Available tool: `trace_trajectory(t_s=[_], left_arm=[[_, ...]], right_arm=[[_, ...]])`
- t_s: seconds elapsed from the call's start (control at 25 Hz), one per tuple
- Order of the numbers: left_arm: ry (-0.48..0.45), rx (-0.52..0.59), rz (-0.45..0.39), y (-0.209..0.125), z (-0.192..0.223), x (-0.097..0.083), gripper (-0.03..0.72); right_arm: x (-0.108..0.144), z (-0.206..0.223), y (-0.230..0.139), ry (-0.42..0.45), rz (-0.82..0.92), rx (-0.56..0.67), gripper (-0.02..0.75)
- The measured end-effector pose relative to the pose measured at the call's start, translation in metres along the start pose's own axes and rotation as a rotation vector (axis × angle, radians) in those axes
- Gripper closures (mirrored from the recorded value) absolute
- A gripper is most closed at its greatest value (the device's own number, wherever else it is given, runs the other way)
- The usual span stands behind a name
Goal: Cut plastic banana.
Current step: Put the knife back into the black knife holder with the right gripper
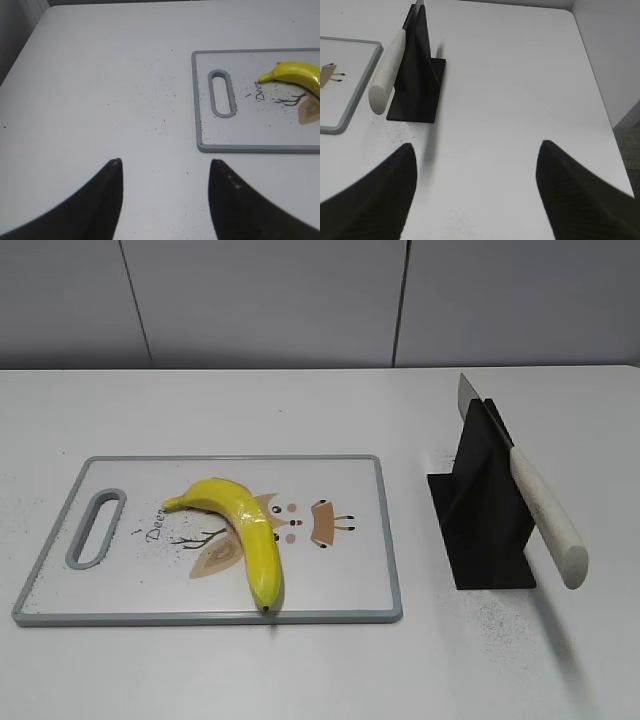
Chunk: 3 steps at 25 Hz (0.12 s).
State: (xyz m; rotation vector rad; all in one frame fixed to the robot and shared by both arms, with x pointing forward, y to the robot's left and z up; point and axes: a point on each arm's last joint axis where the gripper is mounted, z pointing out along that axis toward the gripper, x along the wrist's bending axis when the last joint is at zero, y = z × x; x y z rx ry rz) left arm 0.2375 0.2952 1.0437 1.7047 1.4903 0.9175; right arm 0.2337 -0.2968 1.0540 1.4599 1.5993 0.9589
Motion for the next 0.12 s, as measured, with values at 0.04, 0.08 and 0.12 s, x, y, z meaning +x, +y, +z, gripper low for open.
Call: trace_trajectory(t_s=[0.04,0.08,0.12], left_arm=[[0.0,0.0,0.0,0.0,0.0,0.0,0.176],[0.0,0.0,0.0,0.0,0.0,0.0,0.176],[0.0,0.0,0.0,0.0,0.0,0.0,0.176]], right_arm=[[0.0,0.0,0.0,0.0,0.0,0.0,0.174],[0.0,0.0,0.0,0.0,0.0,0.0,0.174],[0.0,0.0,0.0,0.0,0.0,0.0,0.174]])
